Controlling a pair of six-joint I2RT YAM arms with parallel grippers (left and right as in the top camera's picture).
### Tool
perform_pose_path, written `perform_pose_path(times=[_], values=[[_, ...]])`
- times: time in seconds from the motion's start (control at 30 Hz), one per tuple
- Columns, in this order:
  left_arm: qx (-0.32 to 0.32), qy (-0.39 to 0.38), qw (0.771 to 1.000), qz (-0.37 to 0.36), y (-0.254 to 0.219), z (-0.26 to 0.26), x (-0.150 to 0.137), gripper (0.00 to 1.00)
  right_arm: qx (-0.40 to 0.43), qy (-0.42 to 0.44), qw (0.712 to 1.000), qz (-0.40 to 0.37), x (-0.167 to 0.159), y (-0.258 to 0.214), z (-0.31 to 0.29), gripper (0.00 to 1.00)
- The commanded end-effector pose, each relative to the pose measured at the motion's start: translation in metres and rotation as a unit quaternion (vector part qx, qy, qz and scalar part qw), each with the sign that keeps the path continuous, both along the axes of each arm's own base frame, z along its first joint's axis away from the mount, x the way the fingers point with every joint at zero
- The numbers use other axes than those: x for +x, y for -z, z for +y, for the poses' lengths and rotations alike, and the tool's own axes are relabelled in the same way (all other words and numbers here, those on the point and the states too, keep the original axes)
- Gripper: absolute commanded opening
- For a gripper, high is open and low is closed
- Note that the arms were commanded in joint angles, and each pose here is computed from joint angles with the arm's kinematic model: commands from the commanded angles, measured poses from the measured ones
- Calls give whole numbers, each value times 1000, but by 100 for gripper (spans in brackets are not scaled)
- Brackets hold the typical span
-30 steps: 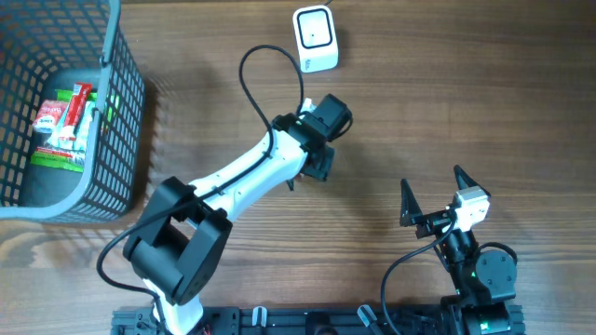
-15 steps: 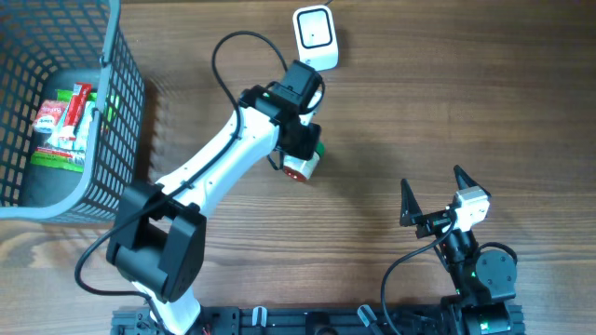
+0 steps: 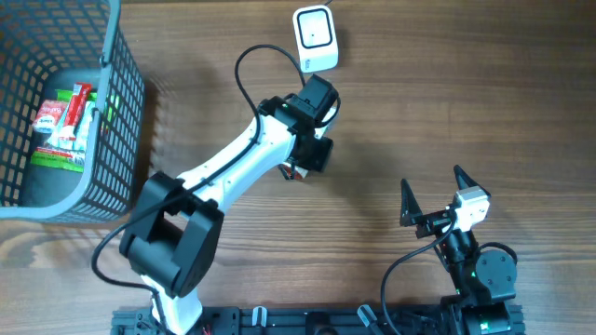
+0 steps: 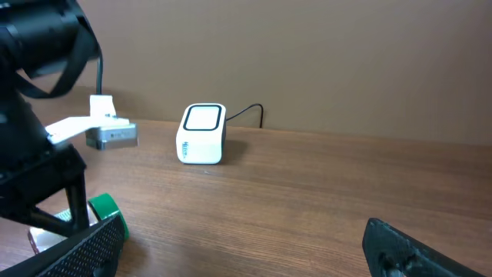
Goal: Scan the item barcode
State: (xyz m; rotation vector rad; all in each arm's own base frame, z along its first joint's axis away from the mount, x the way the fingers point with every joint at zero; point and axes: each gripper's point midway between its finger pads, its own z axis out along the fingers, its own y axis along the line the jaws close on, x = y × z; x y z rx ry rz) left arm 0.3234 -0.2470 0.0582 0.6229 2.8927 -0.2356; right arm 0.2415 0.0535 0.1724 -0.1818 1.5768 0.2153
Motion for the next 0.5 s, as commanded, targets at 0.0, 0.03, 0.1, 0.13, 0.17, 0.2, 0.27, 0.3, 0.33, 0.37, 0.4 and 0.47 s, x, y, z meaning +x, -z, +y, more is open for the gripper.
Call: perform_pose_path(times=[0.0, 0.03, 0.1, 0.13, 0.17, 0.2, 0.27, 0.3, 0.33, 0.37, 0.4, 0.47], values=[[61, -34, 997, -29, 8, 32, 18, 9, 3, -4, 1000, -5, -1, -2, 1, 100], [62, -42, 997, -28, 8, 38, 22, 9, 3, -4, 1000, -4, -1, -2, 1, 100], [64, -60, 996, -24, 8, 52, 28, 9, 3, -4, 1000, -5, -1, -2, 1, 100], [64, -67, 995, -24, 8, 57, 30, 9, 3, -4, 1000, -5, -1, -2, 1, 100], [64, -74, 995, -24, 8, 62, 33, 10, 3, -4, 1000, -4, -1, -2, 1, 100], [64, -80, 994, -23, 8, 66, 35, 10, 3, -4, 1000, -4, -1, -2, 1, 100], [65, -86, 994, -22, 8, 71, 37, 11, 3, -5, 1000, -5, -1, -2, 1, 100], [72, -89, 993, -27, 8, 75, 39, 12, 3, -4, 1000, -4, -1, -2, 1, 100], [83, -92, 992, -33, 7, 79, 41, 13, 3, -4, 1000, -4, -1, -2, 1, 100], [91, -94, 991, -39, 7, 82, 43, 20, 3, -4, 1000, -4, -1, -2, 1, 100], [92, -92, 991, -39, 7, 82, 43, 25, 3, -4, 1000, -5, -1, -2, 1, 100], [93, -93, 991, -40, 7, 82, 43, 35, 3, -4, 1000, -4, -1, -2, 1, 100]])
